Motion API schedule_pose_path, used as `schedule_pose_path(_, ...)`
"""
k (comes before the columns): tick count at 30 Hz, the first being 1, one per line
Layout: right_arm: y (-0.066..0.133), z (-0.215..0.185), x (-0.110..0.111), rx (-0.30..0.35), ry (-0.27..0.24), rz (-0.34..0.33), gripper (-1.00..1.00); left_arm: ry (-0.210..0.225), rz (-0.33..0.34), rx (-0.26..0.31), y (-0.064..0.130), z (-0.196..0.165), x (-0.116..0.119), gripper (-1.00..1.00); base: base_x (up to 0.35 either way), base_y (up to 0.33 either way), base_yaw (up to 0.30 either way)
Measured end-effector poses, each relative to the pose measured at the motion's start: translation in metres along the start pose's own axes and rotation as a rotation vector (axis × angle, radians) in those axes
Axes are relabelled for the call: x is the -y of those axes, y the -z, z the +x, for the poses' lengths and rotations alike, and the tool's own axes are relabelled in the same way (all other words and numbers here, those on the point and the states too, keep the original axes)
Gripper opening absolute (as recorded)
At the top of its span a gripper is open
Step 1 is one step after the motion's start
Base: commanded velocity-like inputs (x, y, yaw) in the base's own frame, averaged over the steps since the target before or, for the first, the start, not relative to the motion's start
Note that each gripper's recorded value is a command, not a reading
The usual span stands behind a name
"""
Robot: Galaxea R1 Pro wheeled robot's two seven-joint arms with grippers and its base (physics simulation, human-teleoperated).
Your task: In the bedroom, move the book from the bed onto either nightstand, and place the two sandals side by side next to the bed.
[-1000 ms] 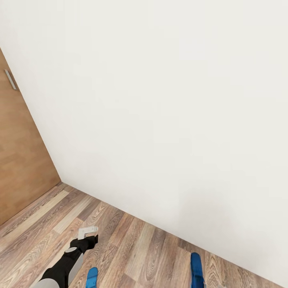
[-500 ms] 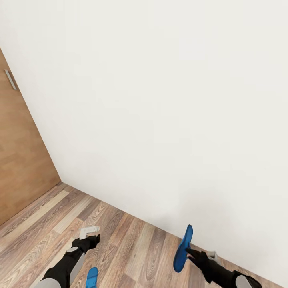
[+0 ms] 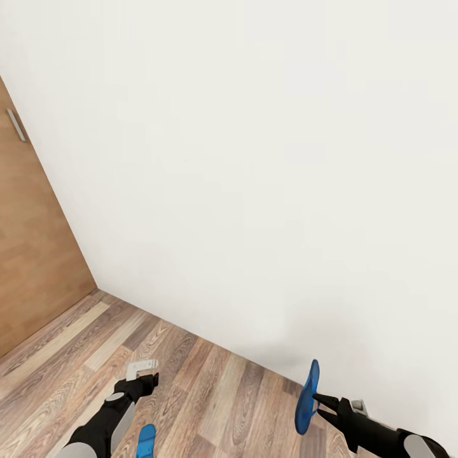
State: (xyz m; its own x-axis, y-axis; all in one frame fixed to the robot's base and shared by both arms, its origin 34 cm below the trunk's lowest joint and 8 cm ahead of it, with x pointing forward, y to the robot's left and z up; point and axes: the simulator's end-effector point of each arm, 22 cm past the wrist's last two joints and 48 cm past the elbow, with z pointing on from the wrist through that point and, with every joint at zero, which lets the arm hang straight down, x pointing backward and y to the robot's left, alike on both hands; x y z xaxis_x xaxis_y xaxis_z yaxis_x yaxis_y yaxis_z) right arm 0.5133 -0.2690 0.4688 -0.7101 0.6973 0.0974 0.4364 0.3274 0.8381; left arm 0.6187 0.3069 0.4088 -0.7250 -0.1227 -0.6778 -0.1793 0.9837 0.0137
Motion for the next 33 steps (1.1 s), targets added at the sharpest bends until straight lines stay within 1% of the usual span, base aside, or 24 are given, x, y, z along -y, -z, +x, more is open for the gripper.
schedule_pose_path(7, -0.007, 0.002, 0.014, -0.002, -0.001, -0.001, -1.0, -0.003, 0.002, -0.001, -0.009, 0.013, 0.001, 1.0, 0.0, 0.0, 0.0)
schedule_pose_path(12, -0.015, 0.006, 0.024, -0.005, 0.002, 0.0, -1.0, 0.0, 0.017, -0.004, -0.014, 0.024, 0.014, 1.0, 0.0, 0.0, 0.0)
schedule_pose_path(17, -0.021, 0.008, 0.035, -0.006, 0.006, 0.003, -1.0, 0.002, 0.024, -0.005, -0.02, 0.034, 0.019, 1.0, 0.0, 0.0, 0.0)
schedule_pose_path(20, -0.024, 0.008, 0.04, -0.006, 0.007, 0.002, -1.0, 0.002, 0.029, -0.007, -0.024, 0.04, 0.022, 1.0, 0.0, 0.0, 0.0)
schedule_pose_path(24, -0.027, 0.007, 0.048, -0.003, 0.006, 0.001, -1.0, 0.008, 0.045, -0.011, -0.027, 0.05, 0.036, 1.0, 0.0, 0.0, 0.0)
schedule_pose_path(28, -0.028, 0.006, 0.057, -0.001, 0.006, 0.004, -1.0, 0.01, 0.048, -0.012, -0.032, 0.058, 0.038, 1.0, 0.0, 0.0, 0.0)
schedule_pose_path(30, -0.029, 0.006, 0.062, -0.002, 0.006, 0.005, -1.0, 0.008, 0.048, -0.022, -0.035, 0.064, 0.038, 1.0, 0.0, 0.0, 0.0)
schedule_pose_path(33, -0.031, 0.006, 0.068, -0.001, 0.004, 0.004, -1.0, 0.004, 0.047, -0.062, -0.038, 0.077, 0.037, 1.0, 0.0, 0.0, 0.0)
